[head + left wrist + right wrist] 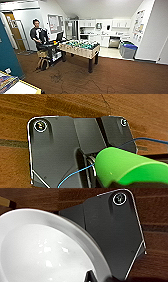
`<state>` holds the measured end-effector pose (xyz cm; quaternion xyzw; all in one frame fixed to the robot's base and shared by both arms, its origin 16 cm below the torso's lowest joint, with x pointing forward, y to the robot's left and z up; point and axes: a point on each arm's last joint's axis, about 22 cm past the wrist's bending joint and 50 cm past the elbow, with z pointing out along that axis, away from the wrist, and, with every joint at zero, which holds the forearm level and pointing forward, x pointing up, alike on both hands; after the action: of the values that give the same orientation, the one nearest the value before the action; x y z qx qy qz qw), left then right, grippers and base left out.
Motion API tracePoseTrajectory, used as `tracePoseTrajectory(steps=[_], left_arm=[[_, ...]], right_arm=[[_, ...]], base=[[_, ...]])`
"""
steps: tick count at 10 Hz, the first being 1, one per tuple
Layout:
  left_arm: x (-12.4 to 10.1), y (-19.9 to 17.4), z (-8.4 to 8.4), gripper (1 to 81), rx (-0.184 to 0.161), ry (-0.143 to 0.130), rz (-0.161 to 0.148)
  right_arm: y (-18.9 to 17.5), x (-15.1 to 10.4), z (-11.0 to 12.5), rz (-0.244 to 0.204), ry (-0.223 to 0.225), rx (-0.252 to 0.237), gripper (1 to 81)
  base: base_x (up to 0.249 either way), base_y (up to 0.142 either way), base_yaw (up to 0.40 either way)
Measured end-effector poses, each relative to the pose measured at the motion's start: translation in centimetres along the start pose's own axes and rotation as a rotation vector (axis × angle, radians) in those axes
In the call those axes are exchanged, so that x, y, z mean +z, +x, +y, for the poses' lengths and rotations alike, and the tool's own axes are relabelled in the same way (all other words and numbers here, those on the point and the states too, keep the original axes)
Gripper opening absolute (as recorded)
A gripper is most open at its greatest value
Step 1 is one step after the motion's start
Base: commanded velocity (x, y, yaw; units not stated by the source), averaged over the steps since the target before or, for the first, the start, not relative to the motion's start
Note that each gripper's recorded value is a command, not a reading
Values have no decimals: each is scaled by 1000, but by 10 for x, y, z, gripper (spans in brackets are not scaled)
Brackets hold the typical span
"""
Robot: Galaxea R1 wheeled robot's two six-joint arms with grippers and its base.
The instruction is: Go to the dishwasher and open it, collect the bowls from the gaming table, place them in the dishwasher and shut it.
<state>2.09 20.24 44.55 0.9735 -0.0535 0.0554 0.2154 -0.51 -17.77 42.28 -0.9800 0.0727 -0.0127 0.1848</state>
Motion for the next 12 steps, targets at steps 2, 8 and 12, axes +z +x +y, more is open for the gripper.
tracePoseTrajectory(steps=[2,8,12], left_arm=[[0,2,-1,10,1,1,3],[-4,5,0,10,-2,-32,34],[-4,13,4,10,1,-46,50]], right_arm=[[0,0,0,-1,0,0,10],[-1,0,0,-2,-2,-11,10],[29,4,-23,60,46,0,10]], base=[[0,0,-283],[-14,0,-36],[0,0,0]])
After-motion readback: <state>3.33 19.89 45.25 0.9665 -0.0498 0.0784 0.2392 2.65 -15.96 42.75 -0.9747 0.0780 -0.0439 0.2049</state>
